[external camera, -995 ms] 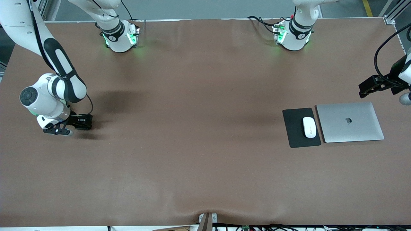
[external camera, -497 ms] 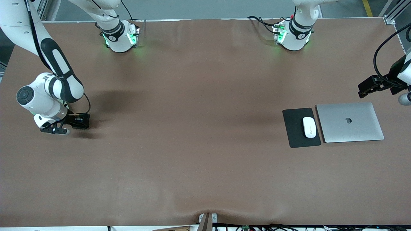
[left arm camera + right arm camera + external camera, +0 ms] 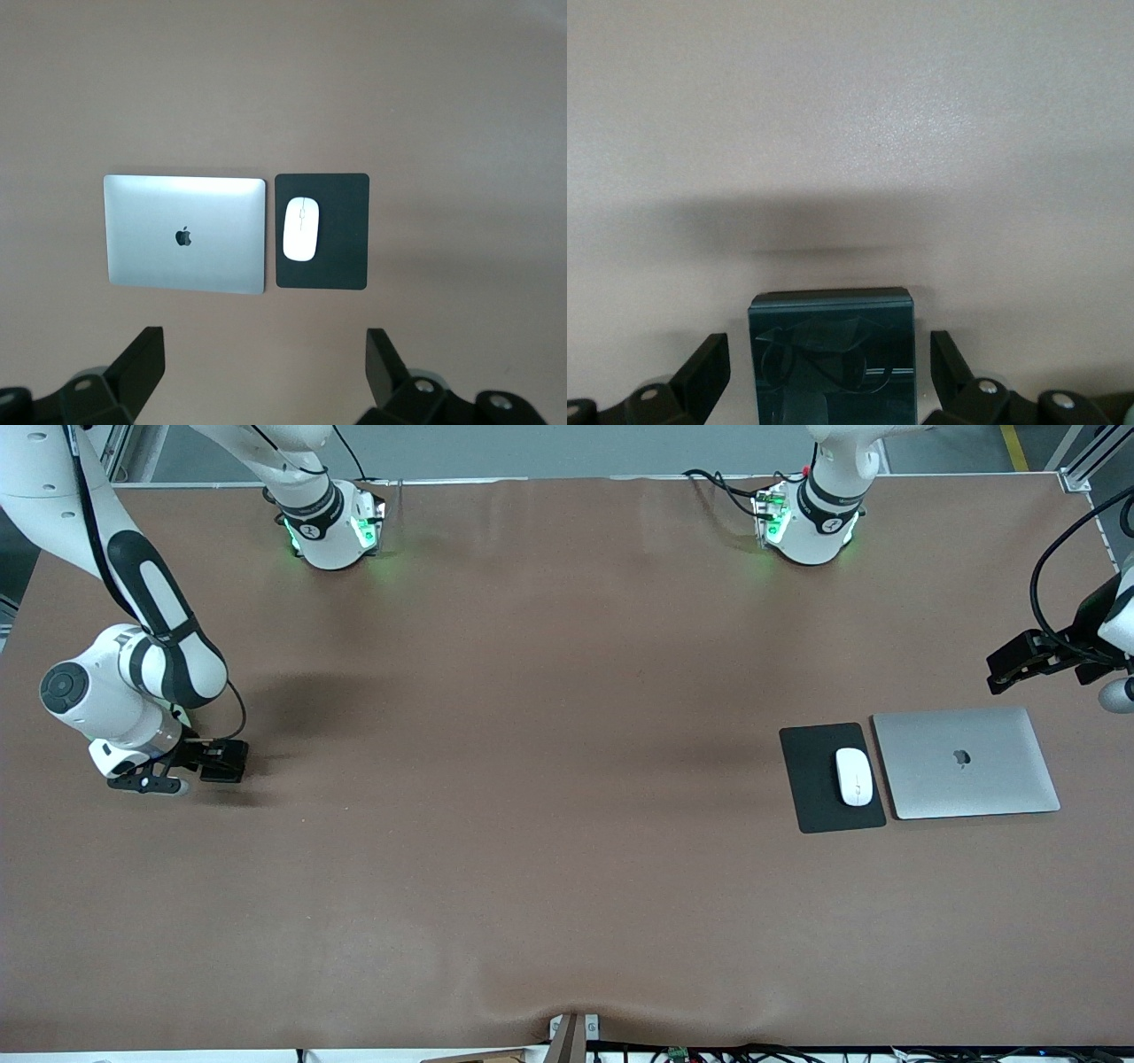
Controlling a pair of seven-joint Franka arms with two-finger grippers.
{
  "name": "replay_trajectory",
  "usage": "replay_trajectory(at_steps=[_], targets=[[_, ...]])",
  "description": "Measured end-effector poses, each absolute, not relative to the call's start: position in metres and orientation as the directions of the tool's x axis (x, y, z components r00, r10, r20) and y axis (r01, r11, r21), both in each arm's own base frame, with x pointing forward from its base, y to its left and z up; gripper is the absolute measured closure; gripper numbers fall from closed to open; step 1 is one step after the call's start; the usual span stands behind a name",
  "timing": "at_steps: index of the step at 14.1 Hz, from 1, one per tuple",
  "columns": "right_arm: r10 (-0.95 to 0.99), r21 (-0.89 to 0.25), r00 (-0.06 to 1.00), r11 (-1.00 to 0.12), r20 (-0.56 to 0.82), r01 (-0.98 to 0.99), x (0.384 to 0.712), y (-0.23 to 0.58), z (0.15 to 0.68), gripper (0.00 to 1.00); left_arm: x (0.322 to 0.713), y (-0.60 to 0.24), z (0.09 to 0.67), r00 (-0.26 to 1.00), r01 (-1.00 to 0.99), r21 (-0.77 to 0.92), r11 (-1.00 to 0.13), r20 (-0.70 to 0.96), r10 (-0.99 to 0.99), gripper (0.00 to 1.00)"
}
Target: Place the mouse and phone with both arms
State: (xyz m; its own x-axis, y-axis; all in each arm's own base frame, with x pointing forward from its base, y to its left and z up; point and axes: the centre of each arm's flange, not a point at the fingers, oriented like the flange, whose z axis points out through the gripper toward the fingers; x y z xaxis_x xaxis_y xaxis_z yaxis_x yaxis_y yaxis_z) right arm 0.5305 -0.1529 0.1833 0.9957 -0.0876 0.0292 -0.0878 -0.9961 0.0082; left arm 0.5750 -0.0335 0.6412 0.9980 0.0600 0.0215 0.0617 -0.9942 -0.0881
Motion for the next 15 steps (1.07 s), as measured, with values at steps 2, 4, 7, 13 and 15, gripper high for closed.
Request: replay_trajectory(at_steps=[2,4,7,13,15], targets=[[-0.082,0.007,0.996,-0.997,0.040,-0.082,0.537,-0.151,0.193,0.00,0.567,-0.038,0.645,0.998,0.057,-0.095,-0.994,0.018,0.056,0.00],[-0.063,-0.009,0.998,-0.998,-0.005,-0.063,0.551,-0.143,0.219,0.00,0.559,-0.040,0.648,0.998,0.058,-0.100,-0.993,0.016,0.057,0.00],[-0.036,-0.043,0.994,-0.998,-0.107,-0.041,0.583,-0.131,0.290,0.00,0.550,-0.040,0.652,0.998,0.064,-0.071,-0.995,0.008,0.063,0.00],[-0.016,-0.049,0.981,-0.998,-0.195,-0.026,0.616,-0.067,0.460,0.00,0.540,-0.047,0.653,0.998,0.055,-0.044,-0.997,-0.031,0.057,0.00],[-0.003,-0.043,0.986,-0.999,-0.165,-0.011,0.601,-0.032,0.515,0.00,0.538,-0.048,0.655,0.998,0.054,-0.045,-0.998,-0.033,0.055,0.00]])
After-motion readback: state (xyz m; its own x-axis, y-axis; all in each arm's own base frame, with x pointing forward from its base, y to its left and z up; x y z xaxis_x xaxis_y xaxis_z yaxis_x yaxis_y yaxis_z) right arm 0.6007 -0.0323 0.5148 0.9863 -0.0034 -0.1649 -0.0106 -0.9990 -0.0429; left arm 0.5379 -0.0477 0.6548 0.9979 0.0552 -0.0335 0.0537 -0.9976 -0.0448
